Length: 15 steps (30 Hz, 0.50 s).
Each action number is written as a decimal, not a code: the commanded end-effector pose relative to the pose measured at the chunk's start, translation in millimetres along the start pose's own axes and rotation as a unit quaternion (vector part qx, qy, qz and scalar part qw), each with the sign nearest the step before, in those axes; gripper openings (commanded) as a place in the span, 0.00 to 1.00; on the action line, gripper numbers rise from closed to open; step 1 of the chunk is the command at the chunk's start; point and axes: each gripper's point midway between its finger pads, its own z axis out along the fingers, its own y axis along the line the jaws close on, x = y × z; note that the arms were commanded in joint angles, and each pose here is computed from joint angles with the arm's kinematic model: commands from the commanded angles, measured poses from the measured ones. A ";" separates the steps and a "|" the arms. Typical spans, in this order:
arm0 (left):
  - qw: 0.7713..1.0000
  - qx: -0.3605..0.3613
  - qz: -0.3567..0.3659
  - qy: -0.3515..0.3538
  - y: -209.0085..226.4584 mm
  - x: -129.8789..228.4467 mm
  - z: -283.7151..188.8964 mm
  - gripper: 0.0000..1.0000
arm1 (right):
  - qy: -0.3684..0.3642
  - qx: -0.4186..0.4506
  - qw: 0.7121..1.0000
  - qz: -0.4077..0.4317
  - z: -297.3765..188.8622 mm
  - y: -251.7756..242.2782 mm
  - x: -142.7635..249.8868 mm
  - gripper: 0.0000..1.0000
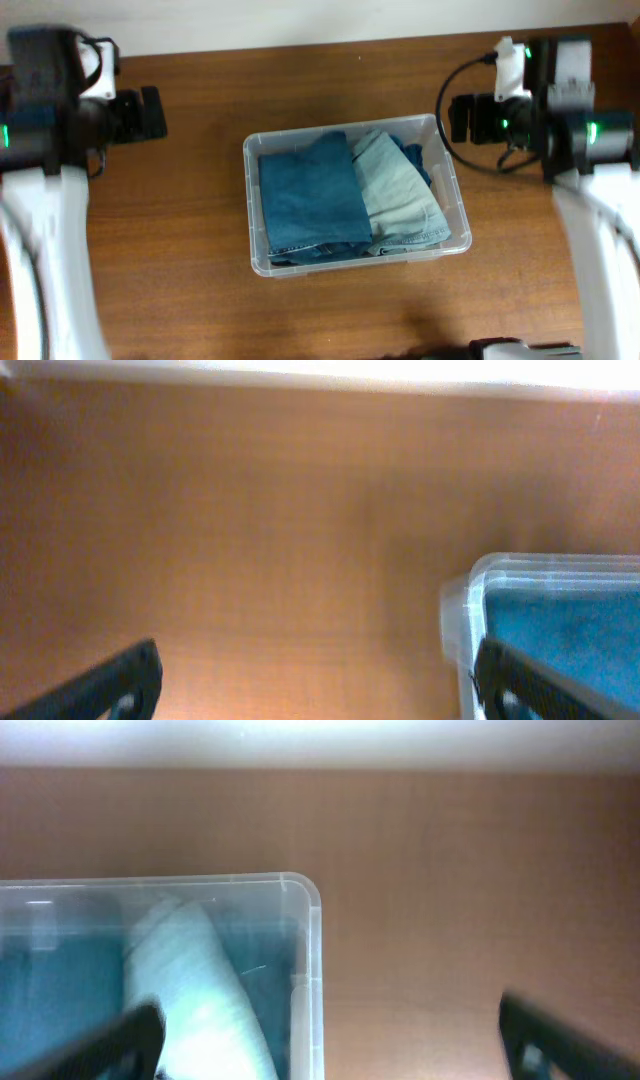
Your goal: Pack container
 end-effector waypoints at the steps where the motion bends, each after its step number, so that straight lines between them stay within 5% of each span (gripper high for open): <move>1: 0.998 0.006 0.020 -0.065 -4.1 46.6 -54.9 0.99 | -0.050 0.008 0.999 -0.004 -42.6 0.0 52.1 0.99; 9: 0.977 0.015 0.021 -0.213 -10.5 155.6 -65.6 0.99 | -0.156 0.026 0.987 -0.005 -80.0 -2.7 124.4 0.98; 15: 0.991 0.018 0.018 -0.129 -11.5 253.4 -49.2 0.99 | -0.124 0.026 0.992 -0.005 -75.3 -2.2 164.6 0.98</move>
